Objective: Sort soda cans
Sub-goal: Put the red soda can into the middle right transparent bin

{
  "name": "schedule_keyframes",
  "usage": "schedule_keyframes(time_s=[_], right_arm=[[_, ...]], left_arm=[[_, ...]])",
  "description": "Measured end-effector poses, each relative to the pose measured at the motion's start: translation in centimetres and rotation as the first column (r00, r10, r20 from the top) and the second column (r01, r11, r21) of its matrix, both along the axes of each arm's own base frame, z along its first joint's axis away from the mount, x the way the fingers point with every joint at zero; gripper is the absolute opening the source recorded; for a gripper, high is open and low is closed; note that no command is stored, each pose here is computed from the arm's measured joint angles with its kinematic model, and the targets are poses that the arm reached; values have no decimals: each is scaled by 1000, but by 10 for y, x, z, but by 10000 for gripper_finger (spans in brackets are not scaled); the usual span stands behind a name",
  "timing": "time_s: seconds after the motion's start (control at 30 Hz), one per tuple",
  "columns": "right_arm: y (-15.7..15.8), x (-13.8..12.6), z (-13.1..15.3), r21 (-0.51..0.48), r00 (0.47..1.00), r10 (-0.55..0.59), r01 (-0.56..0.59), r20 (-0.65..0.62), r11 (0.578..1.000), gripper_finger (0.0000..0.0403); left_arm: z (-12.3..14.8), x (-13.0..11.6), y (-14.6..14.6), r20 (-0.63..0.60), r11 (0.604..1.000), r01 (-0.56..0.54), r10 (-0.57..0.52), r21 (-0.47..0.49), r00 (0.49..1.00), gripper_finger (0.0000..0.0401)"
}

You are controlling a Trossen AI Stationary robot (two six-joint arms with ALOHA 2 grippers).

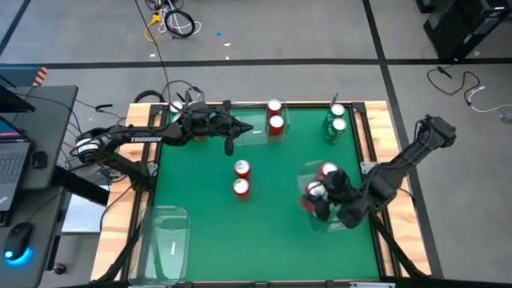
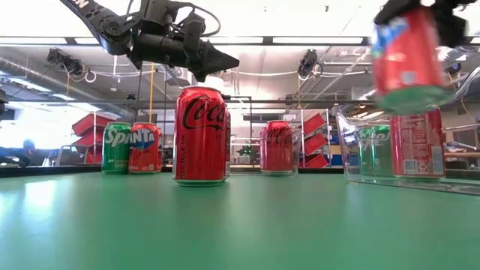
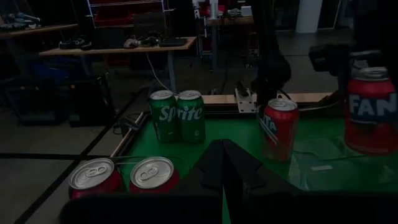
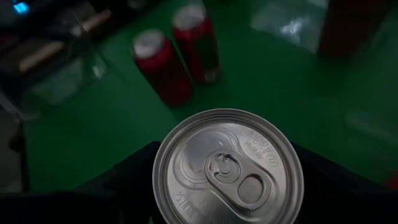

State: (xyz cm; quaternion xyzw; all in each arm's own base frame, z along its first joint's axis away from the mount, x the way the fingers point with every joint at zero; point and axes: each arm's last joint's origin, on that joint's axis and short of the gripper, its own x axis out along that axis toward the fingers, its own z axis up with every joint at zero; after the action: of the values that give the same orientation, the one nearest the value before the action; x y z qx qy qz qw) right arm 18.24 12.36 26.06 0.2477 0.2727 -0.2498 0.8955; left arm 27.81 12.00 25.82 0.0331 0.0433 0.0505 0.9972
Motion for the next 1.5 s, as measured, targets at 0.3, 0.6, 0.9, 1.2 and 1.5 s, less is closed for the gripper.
schedule_keyframes(time_s=[0.3, 0.6, 0.9, 1.2, 1.5], right_arm=[[-3, -30, -13, -15, 979, -149, 148, -139, 989, 287], [-4, -35, -33, -117, 907, -310, 288, -286, 950, 287], [10, -22, -65, -196, 855, -430, 387, -290, 901, 287], [22, -22, -84, -244, 824, -490, 432, -284, 868, 287], [17, -33, -69, -148, 795, -484, 464, -366, 874, 343]], left_arm=[[0, 0, 0, 0, 1000, 0, 0, -7, 1000, 3], [0, 0, 0, 2, 1000, -1, 1, -23, 1000, 3], [0, 0, 0, 2, 1000, -1, 1, -26, 1000, 3], [0, 0, -1, 2, 1000, 0, 0, -26, 1000, 3], [0, 0, -1, 2, 1000, 0, 0, -26, 1000, 3]])
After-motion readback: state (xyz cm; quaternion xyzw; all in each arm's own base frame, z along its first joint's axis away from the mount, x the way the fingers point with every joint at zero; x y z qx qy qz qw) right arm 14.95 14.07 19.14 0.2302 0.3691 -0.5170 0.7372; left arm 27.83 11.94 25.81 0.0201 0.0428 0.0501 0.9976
